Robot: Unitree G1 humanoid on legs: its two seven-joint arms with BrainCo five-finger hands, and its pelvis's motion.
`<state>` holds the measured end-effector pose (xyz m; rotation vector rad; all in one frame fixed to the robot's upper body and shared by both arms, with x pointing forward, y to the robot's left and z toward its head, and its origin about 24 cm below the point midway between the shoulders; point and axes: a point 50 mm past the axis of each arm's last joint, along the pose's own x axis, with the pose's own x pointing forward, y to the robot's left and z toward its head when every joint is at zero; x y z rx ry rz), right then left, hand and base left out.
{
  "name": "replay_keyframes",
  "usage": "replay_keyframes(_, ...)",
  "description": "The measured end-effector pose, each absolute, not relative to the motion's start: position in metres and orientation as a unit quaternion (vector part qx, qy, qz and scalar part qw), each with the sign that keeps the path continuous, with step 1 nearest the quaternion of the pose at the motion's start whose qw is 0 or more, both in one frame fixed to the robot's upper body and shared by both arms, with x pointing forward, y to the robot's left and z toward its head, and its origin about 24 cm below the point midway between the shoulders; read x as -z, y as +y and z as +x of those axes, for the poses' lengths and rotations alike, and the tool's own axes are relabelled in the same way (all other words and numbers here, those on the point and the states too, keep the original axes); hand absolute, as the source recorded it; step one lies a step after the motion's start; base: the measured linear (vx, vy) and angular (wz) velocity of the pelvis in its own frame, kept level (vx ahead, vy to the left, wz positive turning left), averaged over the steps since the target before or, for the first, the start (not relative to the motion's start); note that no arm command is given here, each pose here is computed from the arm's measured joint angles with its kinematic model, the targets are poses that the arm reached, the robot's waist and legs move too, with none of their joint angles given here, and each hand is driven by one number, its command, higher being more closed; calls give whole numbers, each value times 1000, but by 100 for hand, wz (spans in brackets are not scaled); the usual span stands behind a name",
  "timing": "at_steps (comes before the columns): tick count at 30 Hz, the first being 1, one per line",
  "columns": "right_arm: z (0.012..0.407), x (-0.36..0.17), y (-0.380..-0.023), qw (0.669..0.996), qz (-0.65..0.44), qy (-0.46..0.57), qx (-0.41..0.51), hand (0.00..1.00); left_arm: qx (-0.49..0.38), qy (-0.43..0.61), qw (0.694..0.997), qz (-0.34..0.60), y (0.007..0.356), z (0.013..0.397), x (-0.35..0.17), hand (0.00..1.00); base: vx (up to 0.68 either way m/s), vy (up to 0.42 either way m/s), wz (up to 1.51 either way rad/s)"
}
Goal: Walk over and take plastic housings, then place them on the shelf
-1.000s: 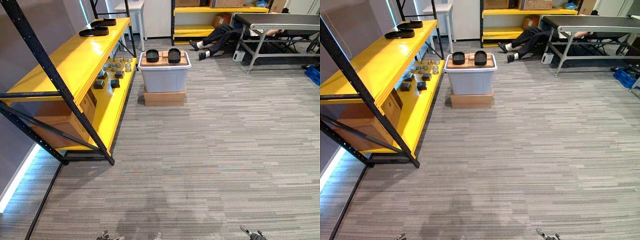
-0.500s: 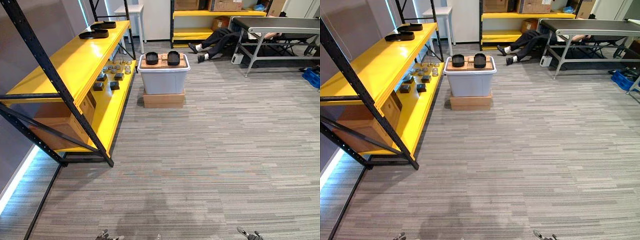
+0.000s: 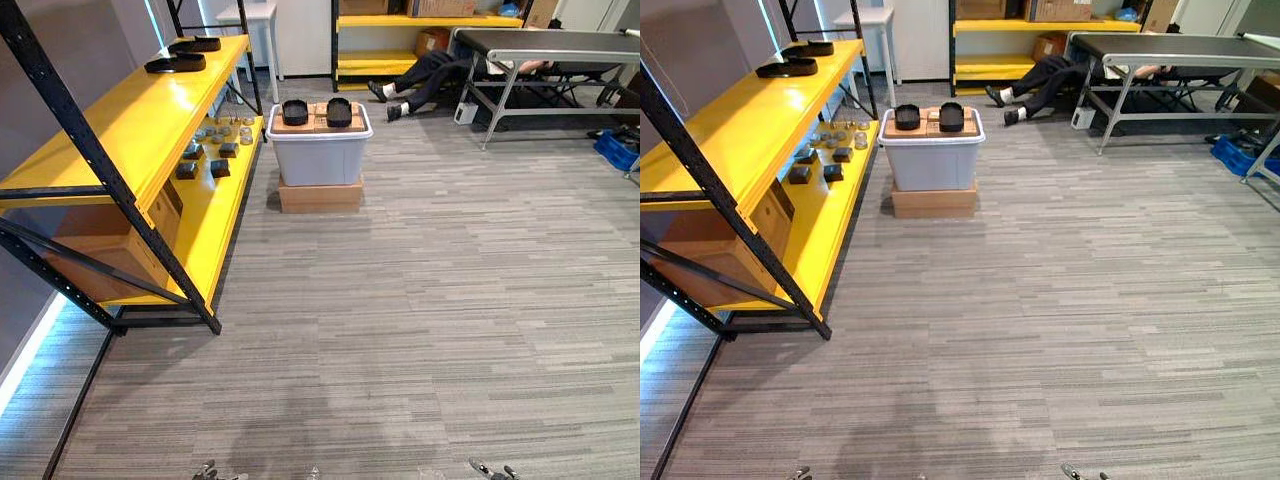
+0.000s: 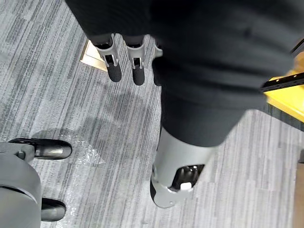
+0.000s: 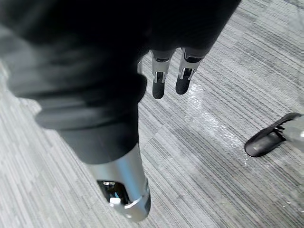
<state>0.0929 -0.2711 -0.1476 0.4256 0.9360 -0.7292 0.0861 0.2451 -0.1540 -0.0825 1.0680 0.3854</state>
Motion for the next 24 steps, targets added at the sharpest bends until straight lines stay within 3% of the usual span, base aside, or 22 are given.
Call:
replay_keyframes(8, 94, 154, -249, 812, 203, 453, 307, 0, -137, 487, 863, 5, 246, 108, 147, 0, 126, 24, 0)
replay_keyframes(16, 85, 154, -253, 810, 199, 456, 310, 0, -129, 449, 884, 8, 244, 140, 137, 0, 560, -185, 34)
replay_keyframes(21, 67, 156, -257, 794, 206, 464, 333, 0, -179, 460, 869, -37, 245, 117, 144, 0, 684, -219, 20)
replay_keyframes(24, 82, 151, -262, 809, 200, 442, 331, 0, -189, 477, 857, -46, 241, 99, 150, 0, 533, -102, -37)
